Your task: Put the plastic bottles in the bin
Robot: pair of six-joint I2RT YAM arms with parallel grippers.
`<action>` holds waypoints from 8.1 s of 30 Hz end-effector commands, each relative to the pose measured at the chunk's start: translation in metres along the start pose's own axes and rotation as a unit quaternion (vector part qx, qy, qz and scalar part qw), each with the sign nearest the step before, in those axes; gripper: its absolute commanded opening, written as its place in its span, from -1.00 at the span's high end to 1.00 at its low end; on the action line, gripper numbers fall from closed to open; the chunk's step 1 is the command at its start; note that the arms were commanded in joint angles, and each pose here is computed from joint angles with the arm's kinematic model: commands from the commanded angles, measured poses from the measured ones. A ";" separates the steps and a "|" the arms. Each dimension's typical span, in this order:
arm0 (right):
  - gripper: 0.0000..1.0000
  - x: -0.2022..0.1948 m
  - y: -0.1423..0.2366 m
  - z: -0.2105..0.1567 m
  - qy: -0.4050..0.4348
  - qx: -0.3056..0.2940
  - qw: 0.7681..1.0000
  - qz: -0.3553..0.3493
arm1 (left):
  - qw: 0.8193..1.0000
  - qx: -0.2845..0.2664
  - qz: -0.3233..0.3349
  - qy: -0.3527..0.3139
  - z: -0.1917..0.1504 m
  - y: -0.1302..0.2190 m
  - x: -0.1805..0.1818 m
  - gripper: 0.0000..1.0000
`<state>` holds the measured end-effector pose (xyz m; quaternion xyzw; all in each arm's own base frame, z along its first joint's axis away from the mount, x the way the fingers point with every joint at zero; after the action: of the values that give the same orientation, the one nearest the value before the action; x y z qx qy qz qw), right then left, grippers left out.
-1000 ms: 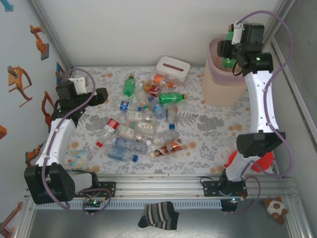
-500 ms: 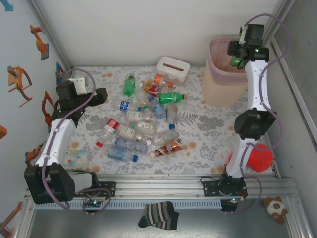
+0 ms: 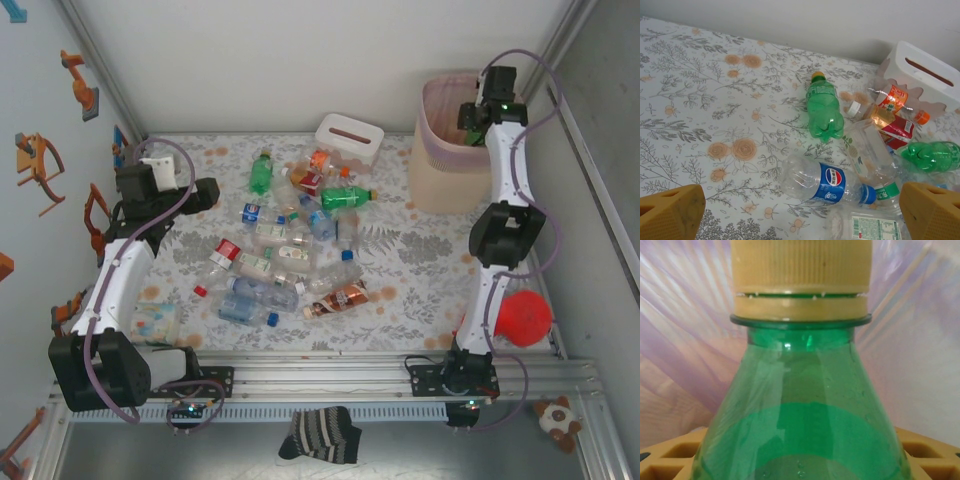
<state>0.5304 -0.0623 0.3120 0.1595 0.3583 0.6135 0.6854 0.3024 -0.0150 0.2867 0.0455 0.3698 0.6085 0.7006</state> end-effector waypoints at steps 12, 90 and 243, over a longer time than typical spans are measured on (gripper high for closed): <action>-0.25 0.008 -0.034 -0.042 0.042 0.113 0.993 -0.008 | 1.000 0.010 0.000 -0.016 -0.006 0.000 -0.004 -0.99; -0.59 0.319 0.061 -0.130 -0.018 0.185 0.950 0.252 | 0.999 0.000 -0.014 -0.040 -0.011 0.011 -0.021 -1.00; -0.66 -0.006 0.131 0.030 -0.495 -0.140 0.855 -0.056 | 0.999 0.001 -0.003 -0.049 -0.012 0.010 -0.020 -1.00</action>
<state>0.4658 -0.0390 0.4042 0.3578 -0.1453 0.4132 0.8247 0.2919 -0.0335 0.2897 0.0709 0.3441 0.6065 0.7132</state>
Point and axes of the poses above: each hand's point on the last joint's axis, 136 mm out from that joint toward the fingers, its own y axis back along the fingers, its own x axis along the line the jaws close on, z = x × y, the point moved 10 cm from there along y, back along the fingers, and after that the axes turned 14 degrees about y, right-handed, at the moved point
